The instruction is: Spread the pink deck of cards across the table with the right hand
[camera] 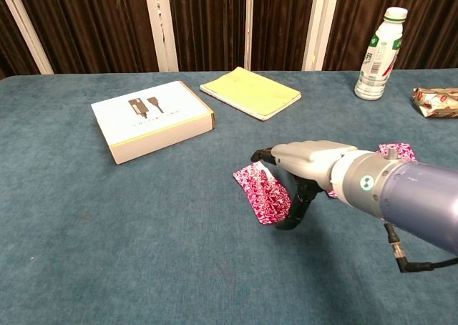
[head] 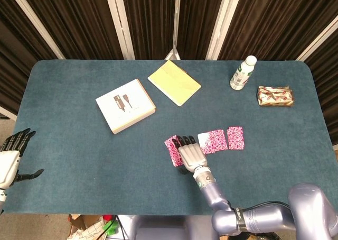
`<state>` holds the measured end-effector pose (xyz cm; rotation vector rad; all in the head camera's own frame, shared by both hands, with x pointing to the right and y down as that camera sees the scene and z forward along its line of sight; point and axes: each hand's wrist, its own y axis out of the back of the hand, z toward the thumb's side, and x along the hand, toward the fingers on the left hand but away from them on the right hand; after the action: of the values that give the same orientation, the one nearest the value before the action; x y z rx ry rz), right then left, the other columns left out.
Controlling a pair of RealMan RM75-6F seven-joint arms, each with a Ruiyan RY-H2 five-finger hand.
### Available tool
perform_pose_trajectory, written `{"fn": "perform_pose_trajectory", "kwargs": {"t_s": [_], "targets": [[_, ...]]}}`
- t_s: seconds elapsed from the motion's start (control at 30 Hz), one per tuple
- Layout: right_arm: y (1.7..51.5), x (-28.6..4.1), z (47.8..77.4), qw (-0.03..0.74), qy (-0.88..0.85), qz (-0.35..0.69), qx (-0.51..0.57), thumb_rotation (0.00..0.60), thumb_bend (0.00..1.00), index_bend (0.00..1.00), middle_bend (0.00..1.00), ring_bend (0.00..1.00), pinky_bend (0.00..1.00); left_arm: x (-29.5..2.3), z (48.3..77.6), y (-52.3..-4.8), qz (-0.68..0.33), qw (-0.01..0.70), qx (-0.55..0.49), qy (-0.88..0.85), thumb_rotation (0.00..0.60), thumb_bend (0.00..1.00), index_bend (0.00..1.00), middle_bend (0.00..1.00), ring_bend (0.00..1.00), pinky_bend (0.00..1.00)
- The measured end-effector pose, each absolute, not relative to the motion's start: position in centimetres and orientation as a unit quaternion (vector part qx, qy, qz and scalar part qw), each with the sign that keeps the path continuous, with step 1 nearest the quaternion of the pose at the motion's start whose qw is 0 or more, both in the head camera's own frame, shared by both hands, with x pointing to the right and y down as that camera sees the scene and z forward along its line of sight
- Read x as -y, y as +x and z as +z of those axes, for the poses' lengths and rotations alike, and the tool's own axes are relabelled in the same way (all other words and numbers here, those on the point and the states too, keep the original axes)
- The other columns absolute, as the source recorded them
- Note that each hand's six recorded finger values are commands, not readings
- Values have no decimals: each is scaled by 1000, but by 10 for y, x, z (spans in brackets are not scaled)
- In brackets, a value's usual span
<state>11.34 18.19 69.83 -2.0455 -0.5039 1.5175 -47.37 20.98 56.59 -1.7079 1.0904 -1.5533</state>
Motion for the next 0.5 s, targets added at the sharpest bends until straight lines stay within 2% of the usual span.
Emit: {"fn": "perform_pose_trajectory", "kwargs": {"t_s": [0.23,0.5], "targets": [[138,-177,682,308,-739,568,189,600,242,0,0,0,0,-209,563,-477,-582,293,-414,-635,600,0,0,0,0,0],[215,-164,644,386,-678,581,233,600,243,0,0,0,0,-211,562,-477,-583,306,-412,-630,600,0,0,0,0,0]]}}
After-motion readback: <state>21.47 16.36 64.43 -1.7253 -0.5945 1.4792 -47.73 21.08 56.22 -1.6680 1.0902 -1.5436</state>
